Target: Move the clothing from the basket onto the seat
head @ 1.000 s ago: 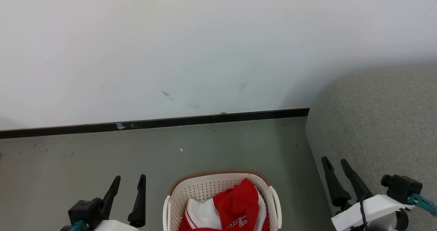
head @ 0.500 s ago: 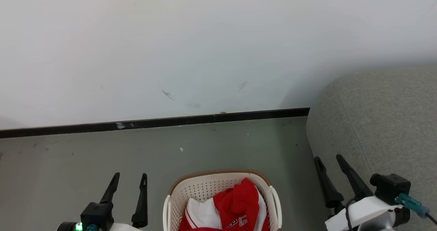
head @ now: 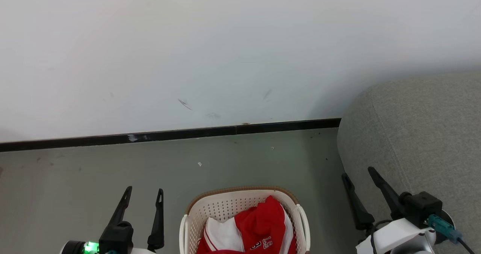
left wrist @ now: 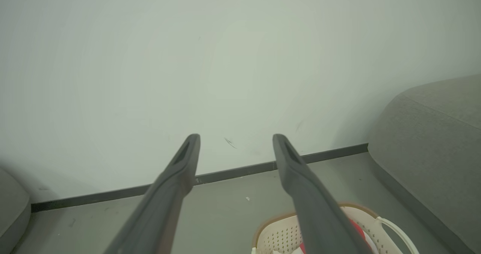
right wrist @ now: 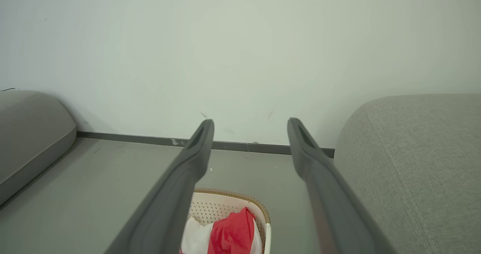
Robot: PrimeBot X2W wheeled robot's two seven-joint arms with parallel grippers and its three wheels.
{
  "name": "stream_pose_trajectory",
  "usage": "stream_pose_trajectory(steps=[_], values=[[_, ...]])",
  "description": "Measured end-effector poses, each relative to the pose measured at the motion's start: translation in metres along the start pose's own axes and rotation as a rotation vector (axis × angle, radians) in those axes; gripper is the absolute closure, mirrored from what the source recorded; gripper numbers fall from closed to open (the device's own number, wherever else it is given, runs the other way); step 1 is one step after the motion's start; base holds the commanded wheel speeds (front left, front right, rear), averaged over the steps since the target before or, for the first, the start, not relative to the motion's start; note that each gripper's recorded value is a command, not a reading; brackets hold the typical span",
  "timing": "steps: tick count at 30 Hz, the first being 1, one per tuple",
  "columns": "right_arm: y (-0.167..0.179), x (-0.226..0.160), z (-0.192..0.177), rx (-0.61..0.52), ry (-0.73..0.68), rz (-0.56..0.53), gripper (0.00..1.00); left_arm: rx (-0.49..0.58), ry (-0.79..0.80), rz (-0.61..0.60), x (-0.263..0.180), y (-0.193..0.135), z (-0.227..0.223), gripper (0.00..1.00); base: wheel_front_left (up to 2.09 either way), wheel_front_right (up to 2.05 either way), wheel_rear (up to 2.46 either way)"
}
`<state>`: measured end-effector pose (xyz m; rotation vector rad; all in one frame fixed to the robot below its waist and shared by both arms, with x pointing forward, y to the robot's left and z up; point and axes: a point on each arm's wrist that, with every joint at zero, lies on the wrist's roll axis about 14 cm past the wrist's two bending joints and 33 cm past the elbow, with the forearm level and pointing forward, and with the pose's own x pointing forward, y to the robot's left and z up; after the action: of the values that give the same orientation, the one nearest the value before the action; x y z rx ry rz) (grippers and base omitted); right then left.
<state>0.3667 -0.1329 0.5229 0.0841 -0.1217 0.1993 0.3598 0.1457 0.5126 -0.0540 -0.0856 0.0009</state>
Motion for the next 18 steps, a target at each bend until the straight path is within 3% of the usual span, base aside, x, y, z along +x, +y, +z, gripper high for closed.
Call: stream_pose_trajectory(steps=[18], values=[[-0.011,-0.003,0.001,0.022,-0.004,-0.038,0.00,-0.036,0.027,0.042,0.002,0.009,-0.008,0.00,0.00,0.00,0.00]])
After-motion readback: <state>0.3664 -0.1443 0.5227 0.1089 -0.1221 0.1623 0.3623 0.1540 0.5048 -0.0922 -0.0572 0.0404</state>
